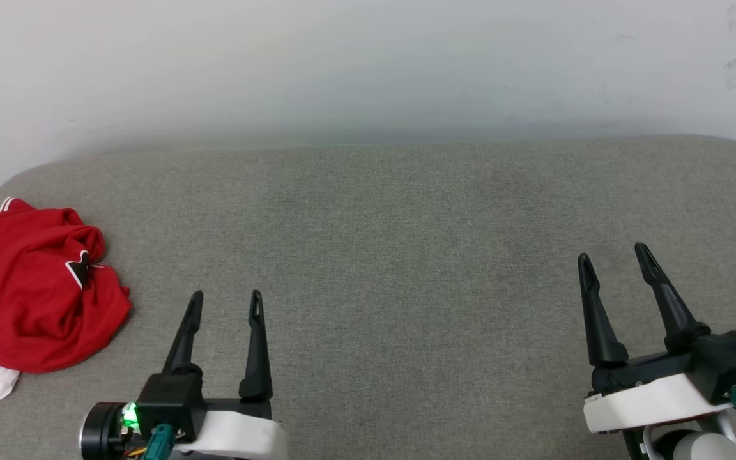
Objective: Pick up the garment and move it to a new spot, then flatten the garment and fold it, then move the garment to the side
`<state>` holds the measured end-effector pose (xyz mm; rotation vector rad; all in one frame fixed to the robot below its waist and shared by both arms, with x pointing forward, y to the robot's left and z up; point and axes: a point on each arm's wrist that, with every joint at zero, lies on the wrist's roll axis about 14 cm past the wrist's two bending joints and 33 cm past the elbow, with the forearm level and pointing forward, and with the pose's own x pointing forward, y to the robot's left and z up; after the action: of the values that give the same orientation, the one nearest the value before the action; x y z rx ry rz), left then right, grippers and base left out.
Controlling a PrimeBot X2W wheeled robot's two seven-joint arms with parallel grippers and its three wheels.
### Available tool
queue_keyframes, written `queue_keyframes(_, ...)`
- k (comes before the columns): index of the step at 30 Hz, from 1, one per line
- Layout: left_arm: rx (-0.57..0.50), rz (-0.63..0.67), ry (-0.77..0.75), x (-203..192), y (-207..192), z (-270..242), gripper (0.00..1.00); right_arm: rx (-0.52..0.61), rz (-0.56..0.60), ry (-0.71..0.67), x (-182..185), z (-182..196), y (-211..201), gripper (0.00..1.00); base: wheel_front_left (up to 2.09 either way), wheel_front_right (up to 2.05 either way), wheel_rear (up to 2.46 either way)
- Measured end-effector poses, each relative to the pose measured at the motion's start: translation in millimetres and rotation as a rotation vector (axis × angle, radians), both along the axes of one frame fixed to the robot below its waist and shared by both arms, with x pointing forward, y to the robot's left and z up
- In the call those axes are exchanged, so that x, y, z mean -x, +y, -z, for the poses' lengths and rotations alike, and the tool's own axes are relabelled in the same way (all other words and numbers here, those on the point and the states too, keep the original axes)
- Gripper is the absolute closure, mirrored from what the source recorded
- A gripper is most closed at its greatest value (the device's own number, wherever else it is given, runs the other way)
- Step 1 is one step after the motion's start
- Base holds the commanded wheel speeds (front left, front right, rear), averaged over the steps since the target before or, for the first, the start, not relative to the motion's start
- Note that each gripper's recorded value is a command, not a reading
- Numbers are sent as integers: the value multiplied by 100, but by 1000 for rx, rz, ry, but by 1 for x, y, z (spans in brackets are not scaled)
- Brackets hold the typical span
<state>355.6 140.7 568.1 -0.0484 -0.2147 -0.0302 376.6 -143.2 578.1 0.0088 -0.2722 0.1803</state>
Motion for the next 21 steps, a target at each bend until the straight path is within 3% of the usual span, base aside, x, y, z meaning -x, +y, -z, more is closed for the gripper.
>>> queue_keyframes(13,82,54,-27,5,7,-1,0,24,9,6,4,7,-2,0,0,0,0)
queue_keyframes(21,43,72,-29,7,11,6,0,54,10,10,7,13,-1,0,0,0,0)
